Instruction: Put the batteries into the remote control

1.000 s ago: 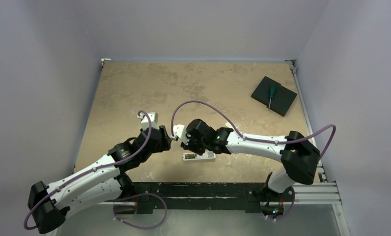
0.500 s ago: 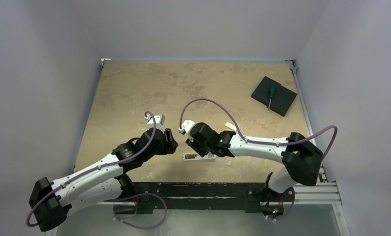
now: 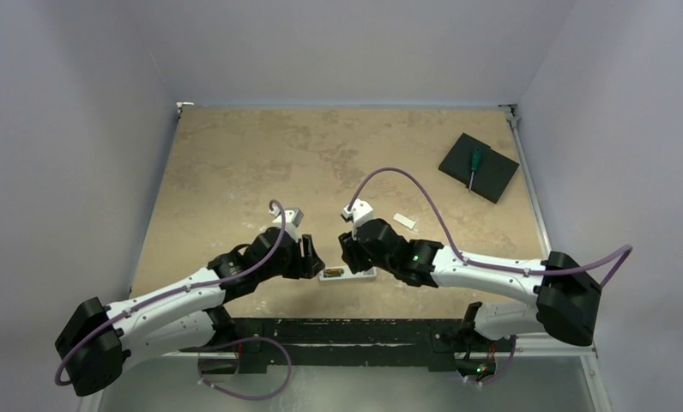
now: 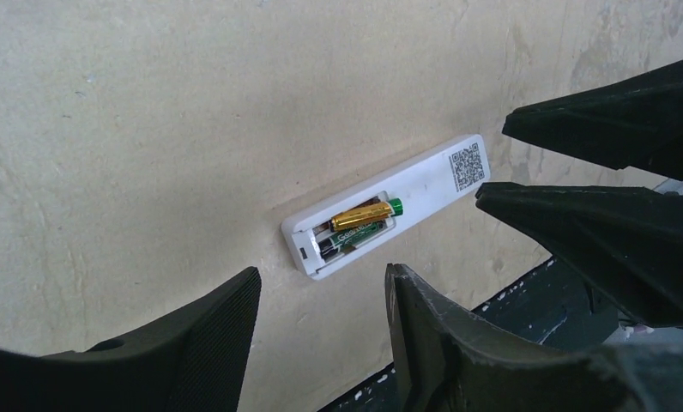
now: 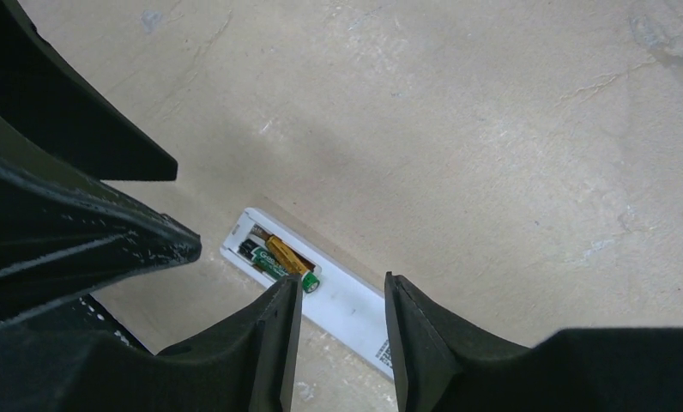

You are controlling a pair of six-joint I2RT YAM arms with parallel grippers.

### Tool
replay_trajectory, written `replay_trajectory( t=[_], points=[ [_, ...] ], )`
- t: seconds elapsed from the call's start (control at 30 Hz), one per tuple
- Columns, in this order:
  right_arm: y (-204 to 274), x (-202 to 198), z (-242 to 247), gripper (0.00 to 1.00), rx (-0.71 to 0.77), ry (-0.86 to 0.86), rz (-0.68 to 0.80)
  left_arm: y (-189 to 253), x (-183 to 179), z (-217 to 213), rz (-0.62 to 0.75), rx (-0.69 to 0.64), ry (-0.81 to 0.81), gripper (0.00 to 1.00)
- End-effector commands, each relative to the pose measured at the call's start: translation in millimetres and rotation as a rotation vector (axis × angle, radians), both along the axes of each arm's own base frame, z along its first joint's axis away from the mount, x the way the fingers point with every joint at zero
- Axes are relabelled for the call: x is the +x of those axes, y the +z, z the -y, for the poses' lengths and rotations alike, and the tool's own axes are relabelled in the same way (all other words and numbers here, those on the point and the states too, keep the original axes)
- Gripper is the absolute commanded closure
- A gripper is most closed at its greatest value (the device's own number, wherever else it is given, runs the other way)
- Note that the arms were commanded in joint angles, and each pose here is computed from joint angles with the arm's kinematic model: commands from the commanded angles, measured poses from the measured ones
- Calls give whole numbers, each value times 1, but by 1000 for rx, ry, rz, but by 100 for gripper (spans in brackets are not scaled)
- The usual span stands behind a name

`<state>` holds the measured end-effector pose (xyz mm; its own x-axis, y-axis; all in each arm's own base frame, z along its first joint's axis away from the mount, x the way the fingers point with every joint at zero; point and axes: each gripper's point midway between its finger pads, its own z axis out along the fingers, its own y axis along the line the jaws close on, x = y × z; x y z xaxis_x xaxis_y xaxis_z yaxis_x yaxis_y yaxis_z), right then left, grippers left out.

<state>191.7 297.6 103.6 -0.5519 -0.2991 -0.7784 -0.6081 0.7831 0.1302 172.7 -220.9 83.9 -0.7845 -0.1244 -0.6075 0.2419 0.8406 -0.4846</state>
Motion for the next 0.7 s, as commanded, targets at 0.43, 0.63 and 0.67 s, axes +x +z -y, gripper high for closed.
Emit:
replay_trajectory(
  t=[0.43,0.63,0.67],
  points=[
    [-9,1,-19,61,83,-109,-111,-2,2,11,-73,-270,-80,38],
    [-12,1,-27,63,88,-113,-134,-10,-4,15,-88,-296,-112,39],
    [-13,1,-27,63,84,-114,-138,-11,-5,14,-91,-296,-112,39]
  ],
)
